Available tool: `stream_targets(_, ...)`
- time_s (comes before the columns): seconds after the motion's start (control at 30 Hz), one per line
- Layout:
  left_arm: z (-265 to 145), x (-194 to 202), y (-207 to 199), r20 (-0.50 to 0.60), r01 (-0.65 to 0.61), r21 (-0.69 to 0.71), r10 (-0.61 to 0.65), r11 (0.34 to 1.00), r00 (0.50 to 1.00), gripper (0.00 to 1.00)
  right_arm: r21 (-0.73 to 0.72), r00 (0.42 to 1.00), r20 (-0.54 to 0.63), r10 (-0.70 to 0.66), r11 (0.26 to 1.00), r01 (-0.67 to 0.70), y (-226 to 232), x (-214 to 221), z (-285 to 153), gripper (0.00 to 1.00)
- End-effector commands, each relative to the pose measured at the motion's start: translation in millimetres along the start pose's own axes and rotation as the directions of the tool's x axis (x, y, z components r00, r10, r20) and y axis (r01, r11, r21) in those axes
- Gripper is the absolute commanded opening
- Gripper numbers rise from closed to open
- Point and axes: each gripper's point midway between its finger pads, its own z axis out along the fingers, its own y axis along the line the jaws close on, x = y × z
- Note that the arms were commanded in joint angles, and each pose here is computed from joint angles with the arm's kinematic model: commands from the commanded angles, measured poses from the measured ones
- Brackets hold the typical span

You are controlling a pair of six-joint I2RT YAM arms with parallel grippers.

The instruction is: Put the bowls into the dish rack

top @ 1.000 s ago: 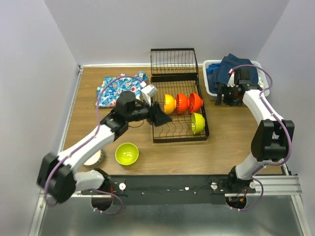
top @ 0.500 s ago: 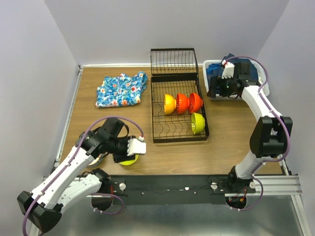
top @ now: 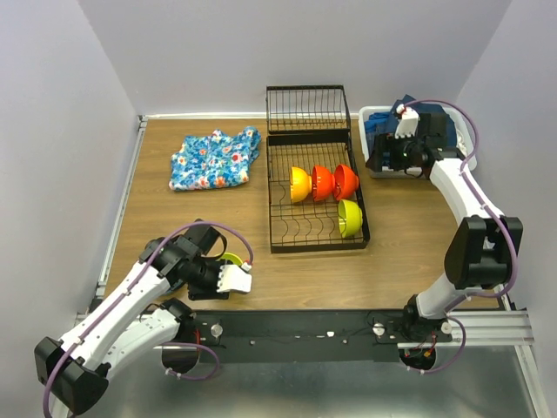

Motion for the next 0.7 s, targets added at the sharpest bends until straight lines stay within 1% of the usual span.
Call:
stream_targets(0.0,5,7,10,-0.019,-0.041,-0.063,0.039,0.997,0.999,0.50,0.029,0.997,0.066,-0.038,0.999,0.037,2,-25,-17,1.00)
stream_targets(0.1,7,7,16,-0.003,-0.066,-0.114,0.066,0.991,0.998,0.48,0.040,0.997,0.053,-0.051,0.998,0.049,0,-25,-20,1.00)
stream_targets(0.17,11,10,16,-0.009,-0.077,-0.117,0.076,0.990,0.997,0.45,0.039,0.998,0.046,-0.049,0.998,0.048,0,-23,-19,1.00)
stream_targets(0.23,12,8,17,0.004,-0.091,-0.127,0.092,0.988,0.996,0.45,0.036,0.998,0.035,-0.046,0.998,0.045,0,-21,-19,1.00)
stream_targets(0.53,27,3,15,0.010,-0.225,-0.101,0.227,0.969,0.974,0.44,0.043,0.998,0.039,-0.052,0.998,0.050,2,-21,-27,1.00)
stream_targets(0.63,30,3,13,0.010,-0.243,-0.097,0.246,0.965,0.969,0.42,0.047,0.998,0.035,-0.048,0.998,0.047,3,-16,-30,1.00)
stream_targets(0.67,31,3,12,0.010,-0.255,-0.091,0.257,0.963,0.966,0.39,0.048,0.998,0.042,-0.050,0.998,0.048,4,-17,-33,1.00)
